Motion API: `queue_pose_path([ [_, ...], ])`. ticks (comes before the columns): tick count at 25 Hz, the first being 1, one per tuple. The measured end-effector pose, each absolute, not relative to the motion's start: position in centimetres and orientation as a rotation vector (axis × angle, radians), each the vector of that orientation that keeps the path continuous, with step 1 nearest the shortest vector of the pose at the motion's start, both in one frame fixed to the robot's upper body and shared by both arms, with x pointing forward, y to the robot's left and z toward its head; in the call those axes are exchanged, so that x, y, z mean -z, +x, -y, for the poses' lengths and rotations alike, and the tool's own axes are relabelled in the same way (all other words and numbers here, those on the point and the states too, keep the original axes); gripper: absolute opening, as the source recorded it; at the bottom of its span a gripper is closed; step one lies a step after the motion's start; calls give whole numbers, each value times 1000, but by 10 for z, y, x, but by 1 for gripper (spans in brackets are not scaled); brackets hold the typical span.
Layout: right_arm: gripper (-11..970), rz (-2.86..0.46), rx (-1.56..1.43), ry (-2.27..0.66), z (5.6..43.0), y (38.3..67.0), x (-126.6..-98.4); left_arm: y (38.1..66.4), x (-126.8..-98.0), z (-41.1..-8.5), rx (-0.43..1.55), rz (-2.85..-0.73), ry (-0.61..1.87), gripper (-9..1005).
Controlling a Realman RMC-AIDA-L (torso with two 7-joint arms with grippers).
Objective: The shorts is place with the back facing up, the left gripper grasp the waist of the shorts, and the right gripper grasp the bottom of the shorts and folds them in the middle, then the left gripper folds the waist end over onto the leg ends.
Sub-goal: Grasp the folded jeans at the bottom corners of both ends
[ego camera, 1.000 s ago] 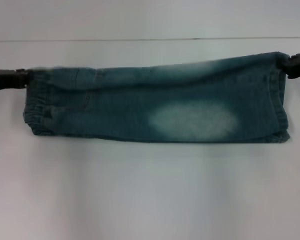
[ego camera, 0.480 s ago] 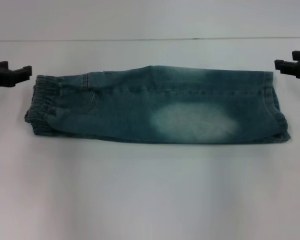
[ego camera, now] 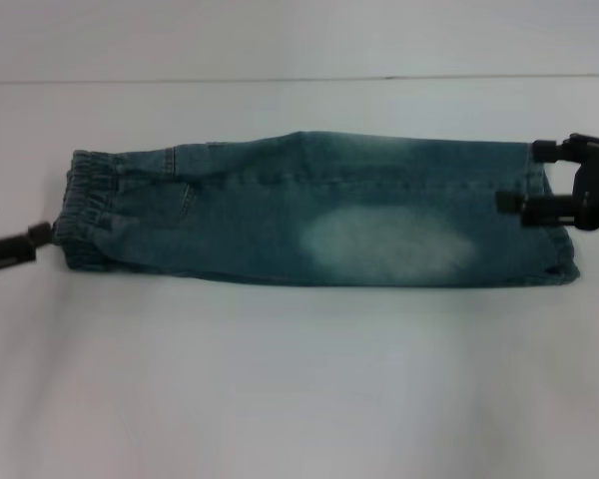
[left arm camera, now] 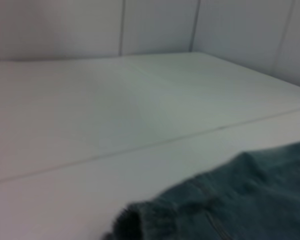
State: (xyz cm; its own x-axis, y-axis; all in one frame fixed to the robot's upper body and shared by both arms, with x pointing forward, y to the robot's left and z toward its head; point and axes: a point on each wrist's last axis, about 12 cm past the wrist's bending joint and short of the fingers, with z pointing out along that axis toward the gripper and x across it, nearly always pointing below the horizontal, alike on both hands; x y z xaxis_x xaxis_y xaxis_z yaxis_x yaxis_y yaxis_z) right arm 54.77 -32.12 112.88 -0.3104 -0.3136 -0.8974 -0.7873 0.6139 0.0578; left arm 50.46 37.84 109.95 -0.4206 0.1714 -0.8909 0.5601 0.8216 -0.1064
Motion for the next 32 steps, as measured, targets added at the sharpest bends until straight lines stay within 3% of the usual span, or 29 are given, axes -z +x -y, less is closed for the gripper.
queue_pose_path([
  [3,937,-1864,-666,-908,320,540,-1124,496,-1085,-375,510,-2001,571,938],
  [12,932,-1754,-853,-1071,309,509,-1114,501,-1059,-367,425,-2028,585,911],
  [32,929,-1779,-954,-1054,303,498,-1098,531,-1038,-350,327,-2060,645,850],
])
